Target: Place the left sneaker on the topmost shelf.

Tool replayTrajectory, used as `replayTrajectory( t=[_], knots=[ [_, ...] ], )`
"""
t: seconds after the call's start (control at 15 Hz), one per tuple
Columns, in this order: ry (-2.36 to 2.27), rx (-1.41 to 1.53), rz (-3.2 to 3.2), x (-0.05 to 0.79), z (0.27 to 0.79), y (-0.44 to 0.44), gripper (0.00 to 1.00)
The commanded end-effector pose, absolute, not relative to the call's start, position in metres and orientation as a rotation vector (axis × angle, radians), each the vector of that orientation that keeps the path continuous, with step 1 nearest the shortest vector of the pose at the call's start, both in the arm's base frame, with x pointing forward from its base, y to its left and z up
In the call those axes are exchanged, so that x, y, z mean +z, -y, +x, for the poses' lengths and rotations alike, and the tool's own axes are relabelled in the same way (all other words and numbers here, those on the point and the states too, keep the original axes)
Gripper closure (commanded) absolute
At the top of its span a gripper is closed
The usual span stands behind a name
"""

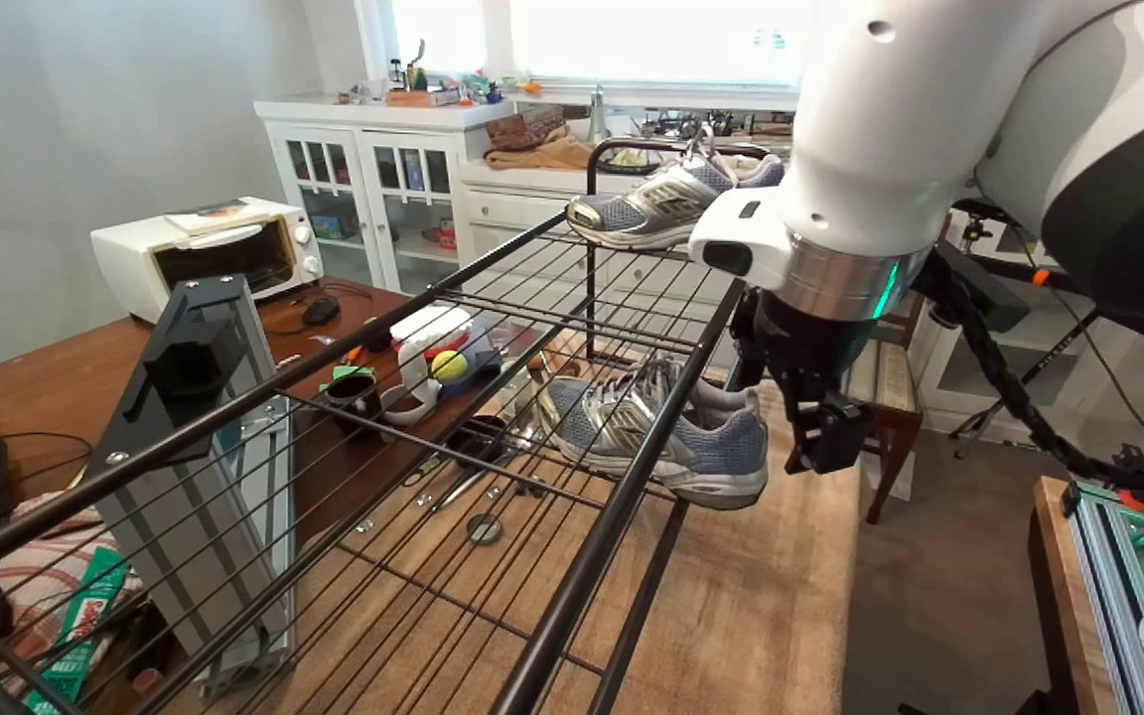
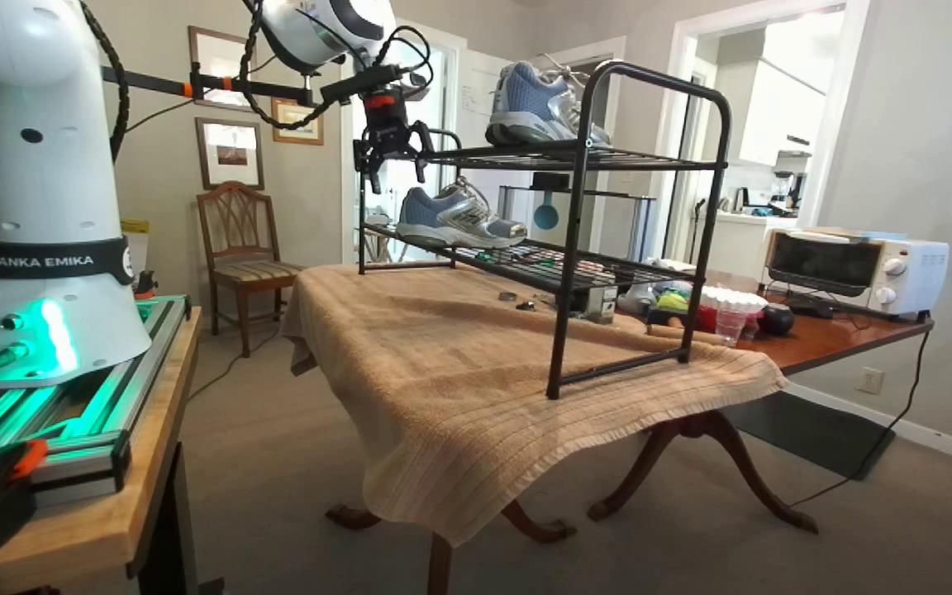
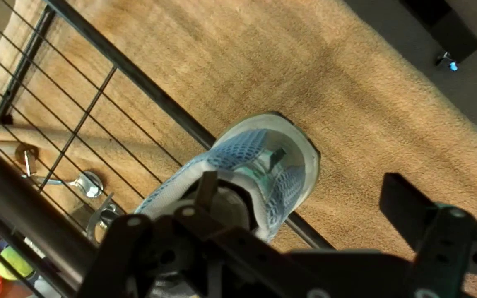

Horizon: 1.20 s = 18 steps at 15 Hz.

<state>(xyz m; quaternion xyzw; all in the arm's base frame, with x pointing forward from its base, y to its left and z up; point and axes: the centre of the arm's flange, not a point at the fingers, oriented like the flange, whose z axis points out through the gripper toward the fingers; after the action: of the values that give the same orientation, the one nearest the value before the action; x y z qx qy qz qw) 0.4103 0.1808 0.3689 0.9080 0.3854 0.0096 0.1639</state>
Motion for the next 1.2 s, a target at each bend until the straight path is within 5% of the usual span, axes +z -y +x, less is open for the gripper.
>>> replayTrajectory(
  t=[0.0, 0.33, 0.47, 1.07, 1.13],
  knots=[
    [-1.184, 0.127, 2.512, 0.351, 0.407, -0.185, 0.0],
    [-1.254, 0.154, 2.468, 0.339, 0.403, -0.187, 0.0],
    [-1.255, 0.159, 2.463, 0.338, 0.402, -0.189, 0.26],
    [-1.056, 0.081, 2.583, 0.342, 0.41, -0.197, 0.95],
    [-0.962, 0.059, 2.626, 0.342, 0.412, -0.198, 0.97]
  ],
)
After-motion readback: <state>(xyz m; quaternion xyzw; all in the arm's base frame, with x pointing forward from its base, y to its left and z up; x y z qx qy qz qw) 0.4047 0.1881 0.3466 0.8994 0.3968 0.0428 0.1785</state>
